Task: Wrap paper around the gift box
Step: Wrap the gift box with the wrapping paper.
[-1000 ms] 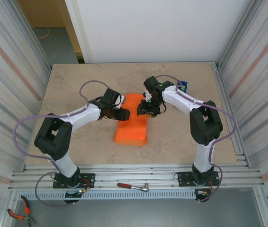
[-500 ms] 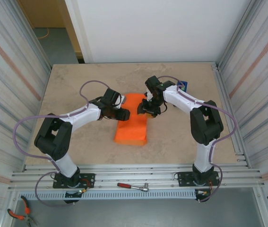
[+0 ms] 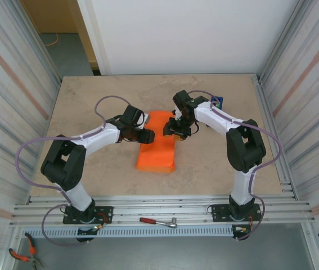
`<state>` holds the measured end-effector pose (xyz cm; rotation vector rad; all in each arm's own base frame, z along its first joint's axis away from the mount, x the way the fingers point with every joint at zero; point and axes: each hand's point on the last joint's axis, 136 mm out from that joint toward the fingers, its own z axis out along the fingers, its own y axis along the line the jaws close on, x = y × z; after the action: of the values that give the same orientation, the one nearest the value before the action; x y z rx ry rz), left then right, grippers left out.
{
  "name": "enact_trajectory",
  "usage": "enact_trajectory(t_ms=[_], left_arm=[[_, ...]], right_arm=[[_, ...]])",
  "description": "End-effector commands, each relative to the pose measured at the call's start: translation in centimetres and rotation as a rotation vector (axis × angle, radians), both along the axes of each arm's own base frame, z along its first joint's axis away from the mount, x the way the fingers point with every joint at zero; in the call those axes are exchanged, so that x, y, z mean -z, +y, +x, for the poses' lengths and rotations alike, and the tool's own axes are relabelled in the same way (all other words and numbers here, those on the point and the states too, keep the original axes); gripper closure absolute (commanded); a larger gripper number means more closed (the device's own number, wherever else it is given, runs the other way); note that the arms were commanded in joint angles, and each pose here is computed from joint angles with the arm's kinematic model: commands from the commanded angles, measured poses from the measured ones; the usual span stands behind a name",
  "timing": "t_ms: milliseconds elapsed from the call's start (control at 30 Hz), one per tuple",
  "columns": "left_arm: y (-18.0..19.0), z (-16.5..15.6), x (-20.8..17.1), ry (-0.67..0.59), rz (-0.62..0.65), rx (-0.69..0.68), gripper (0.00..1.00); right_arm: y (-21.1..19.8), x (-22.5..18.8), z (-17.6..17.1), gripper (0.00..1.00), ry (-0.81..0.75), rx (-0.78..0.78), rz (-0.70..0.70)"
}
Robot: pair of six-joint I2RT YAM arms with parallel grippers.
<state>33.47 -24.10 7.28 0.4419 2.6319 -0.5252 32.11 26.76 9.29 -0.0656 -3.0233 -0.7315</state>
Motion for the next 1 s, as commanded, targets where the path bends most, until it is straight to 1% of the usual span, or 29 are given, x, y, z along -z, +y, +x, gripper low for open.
enact_trajectory(t_ms=[0, 267, 433, 667, 967], left_arm=[[2.41, -4.53, 6.5, 0.189, 0.193, 0.032, 0.43], [2.39, -4.52, 6.55, 0.188, 0.196, 0.033, 0.43], [2.45, -4.56, 6.6, 0.189, 0.199, 0.033, 0.43], [2.39, -4.65, 6.65, 0.19, 0.201, 0.037, 0.44], [2.31, -4.7, 6.68, 0.19, 0.202, 0.039, 0.44]], right_arm=[[-3.28, 2.85, -1.01, 0.52, 0.102, 0.087, -0.132], [-3.72, 3.05, -1.07, 0.52, 0.14, 0.147, -0.114], [-3.65, 3.09, -1.11, 0.52, 0.147, 0.148, -0.106], [-3.66, 2.75, -0.99, 0.52, 0.088, 0.057, -0.16], [-3.9, 2.97, -0.92, 0.52, 0.045, 0.007, -0.212]])
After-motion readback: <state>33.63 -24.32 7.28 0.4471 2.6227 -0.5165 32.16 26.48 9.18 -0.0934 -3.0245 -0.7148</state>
